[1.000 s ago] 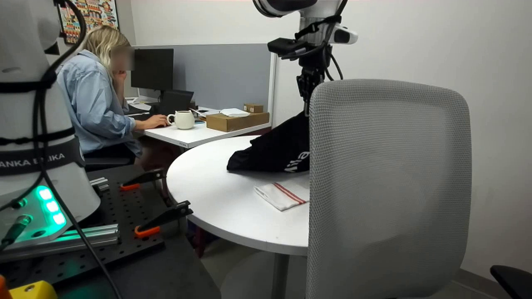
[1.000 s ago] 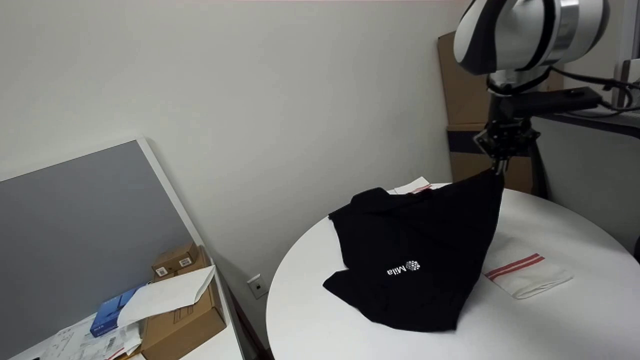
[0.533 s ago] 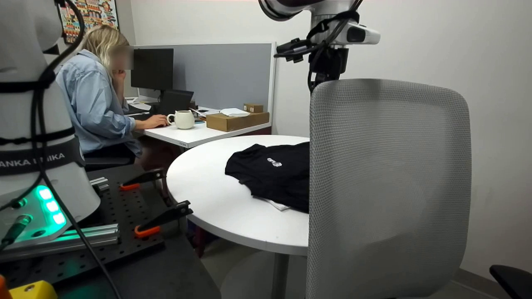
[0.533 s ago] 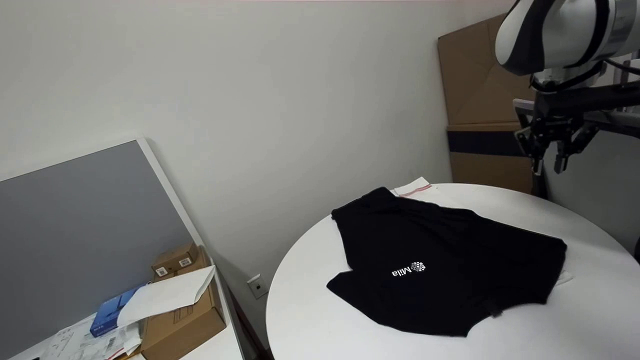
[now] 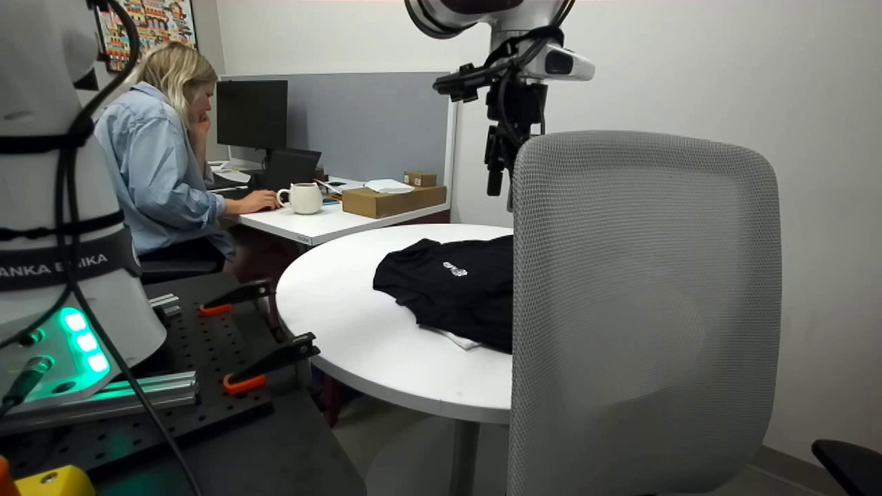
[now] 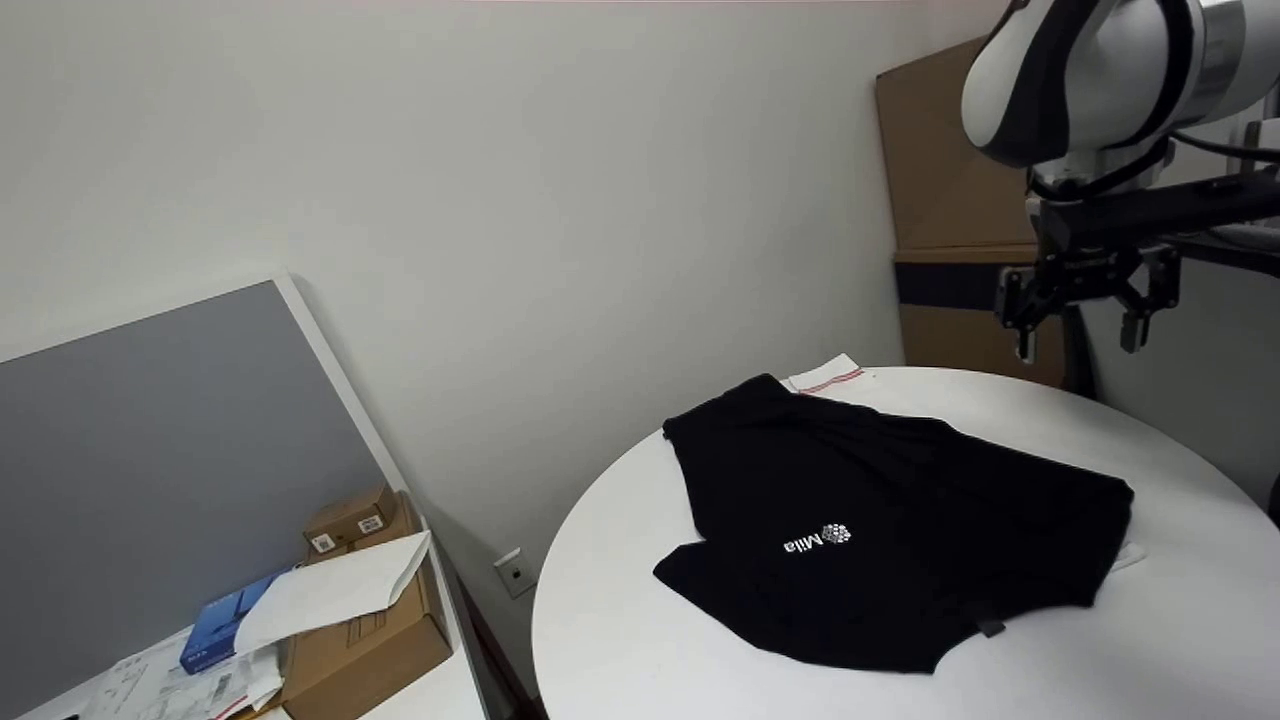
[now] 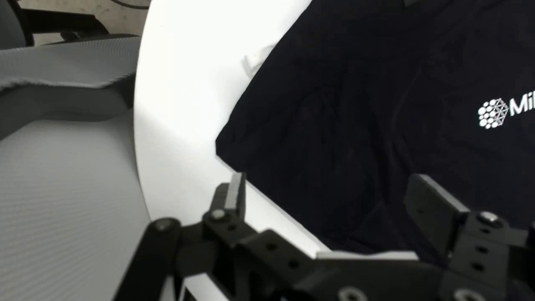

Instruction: Unfold the black t-shirt, hang the t-shirt on the backrest of the grey chair, fold the red and white towel three times over

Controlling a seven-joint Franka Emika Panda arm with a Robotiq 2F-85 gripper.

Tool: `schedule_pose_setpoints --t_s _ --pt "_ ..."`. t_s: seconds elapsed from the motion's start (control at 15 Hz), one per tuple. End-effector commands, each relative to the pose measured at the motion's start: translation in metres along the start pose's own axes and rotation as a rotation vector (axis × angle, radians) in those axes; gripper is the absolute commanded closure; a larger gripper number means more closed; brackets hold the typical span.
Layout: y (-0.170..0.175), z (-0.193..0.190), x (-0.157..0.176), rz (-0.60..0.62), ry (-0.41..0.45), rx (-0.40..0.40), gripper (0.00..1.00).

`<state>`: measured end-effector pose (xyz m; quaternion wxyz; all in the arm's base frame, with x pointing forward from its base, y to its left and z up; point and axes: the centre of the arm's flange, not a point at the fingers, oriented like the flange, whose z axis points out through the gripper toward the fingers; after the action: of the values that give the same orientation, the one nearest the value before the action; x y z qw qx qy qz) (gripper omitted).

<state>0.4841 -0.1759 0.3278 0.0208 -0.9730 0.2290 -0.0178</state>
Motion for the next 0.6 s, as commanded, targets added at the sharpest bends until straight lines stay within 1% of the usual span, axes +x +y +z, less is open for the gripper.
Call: schedule_pose_setpoints --t_s 0.0,0.2,0.4,0.53 --pt "-0.035 -0.003 -0.049 -0.053 -0.031 -0.016 0.00" --pt "-0.055 0.011 -0.076 -0.010 -0.029 0.019 0.00" --pt "-0.068 0.032 -0.097 0.074 0.029 0.011 0.00" --pt "-0.076 0.047 -0.107 0.157 0.049 0.028 0.00"
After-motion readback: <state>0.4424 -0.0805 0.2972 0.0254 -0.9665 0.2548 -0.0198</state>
